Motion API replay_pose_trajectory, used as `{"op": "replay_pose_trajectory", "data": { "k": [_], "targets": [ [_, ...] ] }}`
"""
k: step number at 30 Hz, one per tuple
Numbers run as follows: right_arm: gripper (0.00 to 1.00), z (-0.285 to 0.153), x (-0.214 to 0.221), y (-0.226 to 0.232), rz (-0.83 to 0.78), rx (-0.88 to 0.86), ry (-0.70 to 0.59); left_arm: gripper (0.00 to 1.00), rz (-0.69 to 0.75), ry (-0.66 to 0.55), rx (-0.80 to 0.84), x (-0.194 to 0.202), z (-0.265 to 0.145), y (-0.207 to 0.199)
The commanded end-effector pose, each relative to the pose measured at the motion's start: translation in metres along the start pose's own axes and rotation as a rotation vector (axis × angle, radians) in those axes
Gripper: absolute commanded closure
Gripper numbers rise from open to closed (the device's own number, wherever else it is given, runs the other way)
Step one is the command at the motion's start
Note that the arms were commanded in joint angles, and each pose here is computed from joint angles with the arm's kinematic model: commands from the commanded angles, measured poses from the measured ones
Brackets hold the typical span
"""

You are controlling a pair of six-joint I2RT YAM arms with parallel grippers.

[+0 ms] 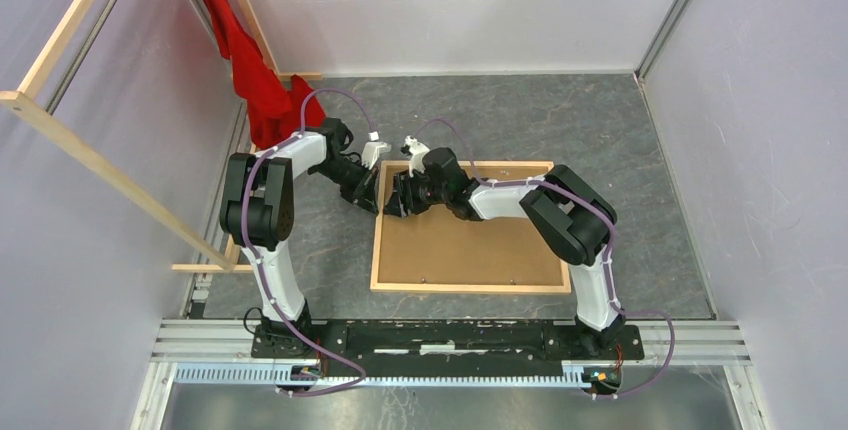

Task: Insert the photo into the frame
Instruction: Install the photo frame at the center of the board.

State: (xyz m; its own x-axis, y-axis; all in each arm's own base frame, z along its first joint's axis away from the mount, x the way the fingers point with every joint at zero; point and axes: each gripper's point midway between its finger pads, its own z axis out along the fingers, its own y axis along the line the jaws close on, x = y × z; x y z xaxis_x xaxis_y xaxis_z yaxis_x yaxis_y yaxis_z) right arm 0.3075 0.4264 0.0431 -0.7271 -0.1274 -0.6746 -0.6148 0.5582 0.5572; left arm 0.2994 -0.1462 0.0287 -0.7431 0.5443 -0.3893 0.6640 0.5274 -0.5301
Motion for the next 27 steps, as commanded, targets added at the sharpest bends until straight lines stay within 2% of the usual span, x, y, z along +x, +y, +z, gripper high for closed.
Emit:
{"op": "replay_pose_trajectory", "data": {
  "k": [1,27],
  "targets": [
    [0.44,0.007,0.002,0.007,0.005,-0.024,0.014,0.89,0.019,0.015,-0.028,0.003,0.012,0.013],
    [0.46,0.022,0.005,0.020,0.039,-0.064,0.016,0.89,0.024,0.011,-0.040,0.001,0.009,0.013]
  ]
}}
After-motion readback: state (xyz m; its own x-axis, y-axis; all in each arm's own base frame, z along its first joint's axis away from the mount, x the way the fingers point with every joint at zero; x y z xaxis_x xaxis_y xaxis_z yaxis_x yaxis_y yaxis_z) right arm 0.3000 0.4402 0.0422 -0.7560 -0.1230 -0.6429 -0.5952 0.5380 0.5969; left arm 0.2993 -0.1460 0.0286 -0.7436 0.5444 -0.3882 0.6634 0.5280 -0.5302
